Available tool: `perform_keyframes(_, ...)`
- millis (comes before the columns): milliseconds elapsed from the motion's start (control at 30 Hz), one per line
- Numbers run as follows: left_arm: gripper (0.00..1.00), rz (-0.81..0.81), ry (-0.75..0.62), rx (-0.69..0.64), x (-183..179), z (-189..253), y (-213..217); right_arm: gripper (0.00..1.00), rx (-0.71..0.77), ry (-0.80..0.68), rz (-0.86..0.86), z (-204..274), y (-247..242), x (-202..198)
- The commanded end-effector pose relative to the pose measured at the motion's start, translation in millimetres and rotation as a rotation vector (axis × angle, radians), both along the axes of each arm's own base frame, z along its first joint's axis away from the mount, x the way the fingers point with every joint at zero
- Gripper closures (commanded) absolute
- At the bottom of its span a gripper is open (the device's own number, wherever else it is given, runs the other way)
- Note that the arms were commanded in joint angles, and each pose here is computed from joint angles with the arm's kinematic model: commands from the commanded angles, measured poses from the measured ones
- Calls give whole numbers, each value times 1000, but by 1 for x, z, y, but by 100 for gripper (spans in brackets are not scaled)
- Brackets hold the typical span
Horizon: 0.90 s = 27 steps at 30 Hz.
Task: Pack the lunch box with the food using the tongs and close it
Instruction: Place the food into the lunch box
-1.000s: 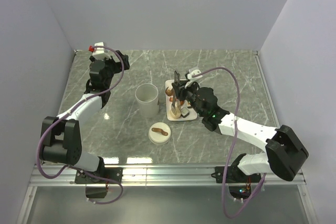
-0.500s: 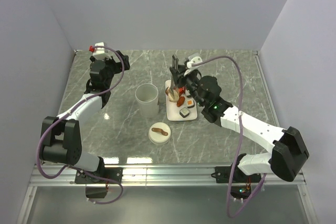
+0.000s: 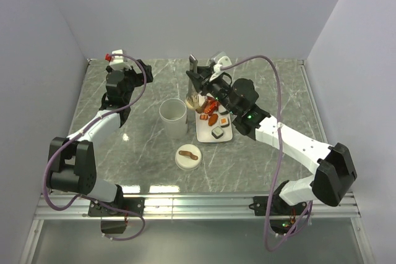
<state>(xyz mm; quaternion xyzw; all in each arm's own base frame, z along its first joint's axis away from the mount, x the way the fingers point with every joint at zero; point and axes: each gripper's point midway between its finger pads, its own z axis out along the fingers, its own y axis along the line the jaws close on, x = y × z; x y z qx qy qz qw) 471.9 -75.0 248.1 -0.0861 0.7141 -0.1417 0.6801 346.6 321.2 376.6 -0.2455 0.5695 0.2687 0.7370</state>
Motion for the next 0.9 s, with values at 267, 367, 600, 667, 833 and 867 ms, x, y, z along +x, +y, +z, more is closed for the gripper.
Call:
perform_keyframes(267,1,10,-45,17,5,19,1,81,72,-130,148,57,25,-25)
perform_keyframes(367,0,10,-47,18,5,20,0,80,60,-138,161,60,32,-28)
perform_keyframes(600,1,18,-49,19,5,21,2,80,35,-123,206,54,52,-30)
perform_keyframes(667,1,18,-47,21,5,20,1,76,29,-111,215,49,56,-29)
perform_keyframes(833,1,21,-46,22,5,19,1,61,20,-104,210,47,61,-25)
perform_keyframes(867,1,22,-47,23,4,20,2,59,18,-107,210,48,61,-25)
